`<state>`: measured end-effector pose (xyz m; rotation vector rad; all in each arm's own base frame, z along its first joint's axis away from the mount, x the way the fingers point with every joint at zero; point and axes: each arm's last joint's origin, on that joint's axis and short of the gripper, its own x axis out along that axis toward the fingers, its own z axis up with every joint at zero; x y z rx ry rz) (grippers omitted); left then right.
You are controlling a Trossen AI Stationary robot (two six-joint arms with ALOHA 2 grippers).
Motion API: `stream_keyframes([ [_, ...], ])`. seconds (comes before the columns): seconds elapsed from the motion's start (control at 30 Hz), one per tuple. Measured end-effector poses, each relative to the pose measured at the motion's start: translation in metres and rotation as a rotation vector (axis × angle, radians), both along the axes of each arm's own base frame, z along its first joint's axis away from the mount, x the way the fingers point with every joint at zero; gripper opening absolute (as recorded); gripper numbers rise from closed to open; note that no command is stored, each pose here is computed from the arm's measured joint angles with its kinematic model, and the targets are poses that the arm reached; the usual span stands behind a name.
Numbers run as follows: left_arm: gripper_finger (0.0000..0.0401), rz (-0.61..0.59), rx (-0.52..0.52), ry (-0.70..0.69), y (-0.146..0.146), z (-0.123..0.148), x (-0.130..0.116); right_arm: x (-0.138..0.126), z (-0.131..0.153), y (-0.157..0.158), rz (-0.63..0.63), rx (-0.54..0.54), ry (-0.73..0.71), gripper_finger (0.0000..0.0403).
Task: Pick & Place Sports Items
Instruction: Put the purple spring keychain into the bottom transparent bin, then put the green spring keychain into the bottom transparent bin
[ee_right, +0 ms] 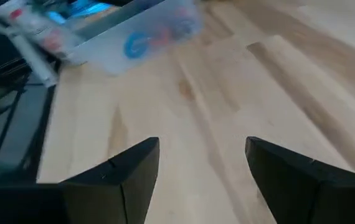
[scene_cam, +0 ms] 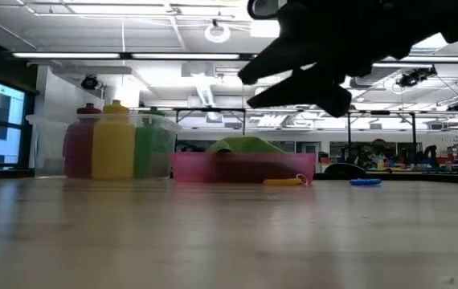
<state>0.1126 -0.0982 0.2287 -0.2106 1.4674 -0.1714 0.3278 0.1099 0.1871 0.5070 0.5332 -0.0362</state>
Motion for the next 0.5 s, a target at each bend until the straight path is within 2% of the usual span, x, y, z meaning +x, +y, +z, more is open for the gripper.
stream_keyframes([
  [0.1, 0.0152, 0.001, 0.0, 0.01, -0.001, -0.001, 0.001, 0.001, 0.003, 0.002, 0.056, 0.003, -0.024, 0.0189],
  [0.2, 0.0184, 0.019, -0.002, 0.009, 0.001, -0.001, 0.002, -0.001, 0.009, 0.001, 0.063, 0.007, -0.044, 0.0189],
  [0.37, 0.0191, 0.08, 0.002, -0.05, 0.008, 0.005, 0.001, -0.009, 0.026, -0.007, 0.079, -0.004, -0.042, 0.0189],
  [0.5, 0.0192, 0.12, 0.021, -0.138, 0.016, 0.011, 0.0, -0.022, 0.037, -0.017, 0.074, -0.044, 0.021, 0.0189],
])
